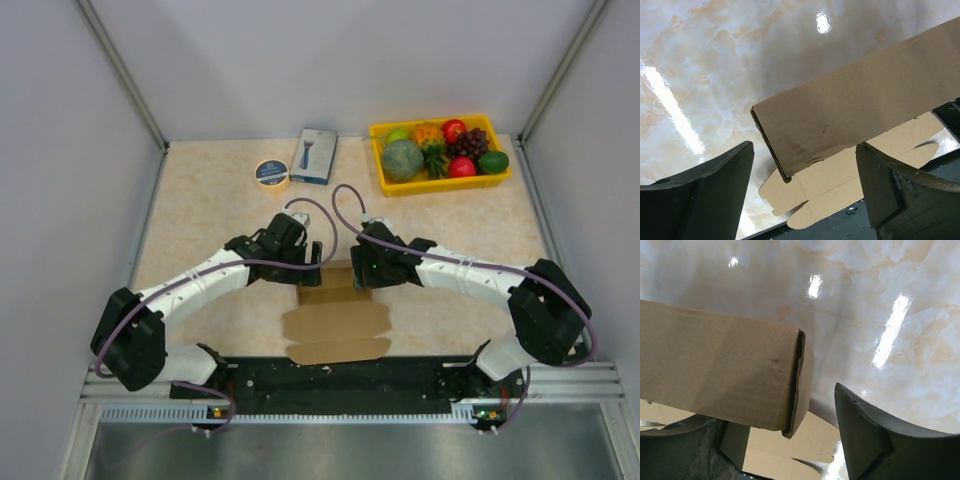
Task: Fold the paper box
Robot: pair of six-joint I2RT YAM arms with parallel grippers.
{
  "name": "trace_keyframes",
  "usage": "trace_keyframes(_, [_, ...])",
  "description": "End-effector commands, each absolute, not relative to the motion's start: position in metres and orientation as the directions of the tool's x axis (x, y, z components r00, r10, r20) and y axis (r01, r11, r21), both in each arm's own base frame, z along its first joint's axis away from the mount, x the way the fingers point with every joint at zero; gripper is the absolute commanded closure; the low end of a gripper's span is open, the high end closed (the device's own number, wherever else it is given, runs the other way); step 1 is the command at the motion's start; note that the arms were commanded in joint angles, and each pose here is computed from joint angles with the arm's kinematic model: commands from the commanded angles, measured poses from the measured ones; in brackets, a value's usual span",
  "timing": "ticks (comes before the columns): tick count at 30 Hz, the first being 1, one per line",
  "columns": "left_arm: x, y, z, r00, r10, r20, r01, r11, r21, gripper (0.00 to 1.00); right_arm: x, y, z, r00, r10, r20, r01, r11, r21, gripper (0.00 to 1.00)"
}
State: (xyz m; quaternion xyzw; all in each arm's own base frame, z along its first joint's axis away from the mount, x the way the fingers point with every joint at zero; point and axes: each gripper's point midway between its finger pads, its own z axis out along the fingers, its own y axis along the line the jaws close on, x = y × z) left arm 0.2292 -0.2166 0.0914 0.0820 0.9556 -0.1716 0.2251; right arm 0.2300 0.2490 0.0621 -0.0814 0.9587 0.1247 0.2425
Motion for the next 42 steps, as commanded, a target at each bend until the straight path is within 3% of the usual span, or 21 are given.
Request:
trace_keyframes(1, [0.238, -0.217, 0.111, -0.843, 0.058, -0.535, 0.254, 0.919, -0.301, 0.11, 0.239, 0.253, 0.078, -0.836, -0.098, -0.54, -0.254, 0.941, 0.222, 0.34])
trace_keyframes(7, [0.241, -0.213, 0.138, -0.769, 0.005, -0.64, 0.284, 0.898, -0.335, 0.09, 0.236, 0.261, 0.093, -0.805, -0.169, -0.569, -0.363, 0.898, 0.248, 0.33])
trace_keyframes(16, [0.226, -0.208, 0.174, -0.683, -0.057, -0.729, 0.364, 0.838, -0.407, 0.07, 0.206, 0.257, 0.145, -0.733, -0.156, -0.662, -0.492, 0.794, 0.357, 0.14])
trace_keyframes(18, [0.23, -0.207, 0.175, -0.705, -0.096, -0.703, 0.334, 0.829, -0.448, 0.1, 0.208, 0.252, 0.158, -0.735, -0.119, -0.667, -0.479, 0.788, 0.387, 0.13])
trace_keyframes(19, [0.231, -0.206, 0.174, -0.72, -0.106, -0.685, 0.317, 0.829, -0.461, 0.19, 0.21, 0.251, 0.162, -0.752, -0.086, -0.654, -0.456, 0.785, 0.42, 0.13])
trace_keyframes(21, [0.241, -0.204, 0.173, -0.731, -0.15, -0.666, 0.288, 0.817, -0.5, 0.32, 0.218, 0.247, 0.178, -0.779, -0.013, -0.627, -0.429, 0.74, 0.518, 0.17])
trace_keyframes(22, [0.238, -0.21, 0.176, -0.739, -0.157, -0.655, 0.313, 0.781, -0.54, 0.45, 0.22, 0.248, 0.186, -0.786, 0.022, -0.618, -0.42, 0.715, 0.559, 0.2])
trace_keyframes(24, [0.246, -0.217, 0.185, -0.729, -0.216, -0.649, 0.333, 0.717, -0.613, 0.56, 0.223, 0.256, 0.206, -0.782, 0.057, -0.62, -0.459, 0.62, 0.636, 0.3])
trace_keyframes(27, [0.243, -0.233, 0.184, -0.778, -0.22, -0.588, 0.35, 0.626, -0.697, 0.73, 0.223, 0.271, 0.214, -0.816, 0.046, -0.576, -0.479, 0.504, 0.719, 0.58])
trace_keyframes(28, [0.241, -0.242, 0.191, -0.78, -0.21, -0.589, 0.387, 0.578, -0.718, 0.77, 0.228, 0.275, 0.208, -0.839, 0.052, -0.542, -0.454, 0.483, 0.749, 0.75])
trace_keyframes(31, [0.243, -0.246, 0.175, -0.818, -0.183, -0.545, 0.36, 0.575, -0.734, 0.94, 0.234, 0.288, 0.203, -0.858, 0.045, -0.512, -0.46, 0.379, 0.803, 0.99])
trace_keyframes(32, [0.244, -0.245, 0.168, -0.829, -0.178, -0.53, 0.347, 0.58, -0.737, 1.0, 0.232, 0.29, 0.199, -0.868, 0.032, -0.495, -0.453, 0.354, 0.818, 1.0])
trace_keyframes(42, [0.225, -0.226, 0.131, -0.833, -0.182, -0.523, 0.316, 0.621, -0.718, 1.0, 0.229, 0.286, 0.153, -0.901, 0.033, -0.432, -0.402, 0.313, 0.861, 1.0])
